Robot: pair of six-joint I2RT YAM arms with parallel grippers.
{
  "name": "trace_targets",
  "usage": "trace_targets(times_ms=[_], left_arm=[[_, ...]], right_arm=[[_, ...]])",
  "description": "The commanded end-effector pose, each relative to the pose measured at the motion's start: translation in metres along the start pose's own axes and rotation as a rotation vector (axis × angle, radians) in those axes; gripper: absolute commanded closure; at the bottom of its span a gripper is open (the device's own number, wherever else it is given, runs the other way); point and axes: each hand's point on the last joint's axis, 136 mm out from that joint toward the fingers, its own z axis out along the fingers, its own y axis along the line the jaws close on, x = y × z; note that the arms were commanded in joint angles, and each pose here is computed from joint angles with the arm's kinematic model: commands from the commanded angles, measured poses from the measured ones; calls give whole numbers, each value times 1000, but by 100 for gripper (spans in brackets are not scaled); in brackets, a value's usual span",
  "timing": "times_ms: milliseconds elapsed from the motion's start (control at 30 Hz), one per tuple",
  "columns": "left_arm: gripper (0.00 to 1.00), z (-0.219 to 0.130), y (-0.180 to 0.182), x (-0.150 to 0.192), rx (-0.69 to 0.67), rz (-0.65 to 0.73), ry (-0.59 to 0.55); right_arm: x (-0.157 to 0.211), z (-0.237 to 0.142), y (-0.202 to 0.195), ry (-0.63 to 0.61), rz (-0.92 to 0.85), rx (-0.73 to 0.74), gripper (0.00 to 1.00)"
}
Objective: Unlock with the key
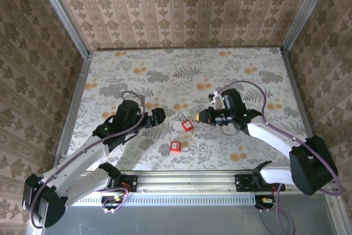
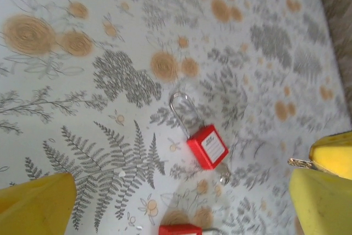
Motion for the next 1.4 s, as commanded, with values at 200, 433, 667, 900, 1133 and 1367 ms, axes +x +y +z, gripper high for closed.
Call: trace_targets(times_ms=[200,433,667,900,1133,1367], left_arm=[[4,26,-51,60,28,534,341],[10,17,-78,79,308,1175,293],[10,31,-72,62,402,1372,342],[10,38,-66,81,596,1545,459],[10,51,-53,100,620,1746,578],[10,56,-36,133,604,1811,659]], right_arm=[[22,-25,-11,-56,6,42,100],[36,-44,-4,-65,37,17,100],[39,-47,-6,-77,58,1,100],[40,-44,-11,-73,75,4,100],[40,-41,-13,-62,73,10,100],[39,-40,-14,-58,73,2,100]])
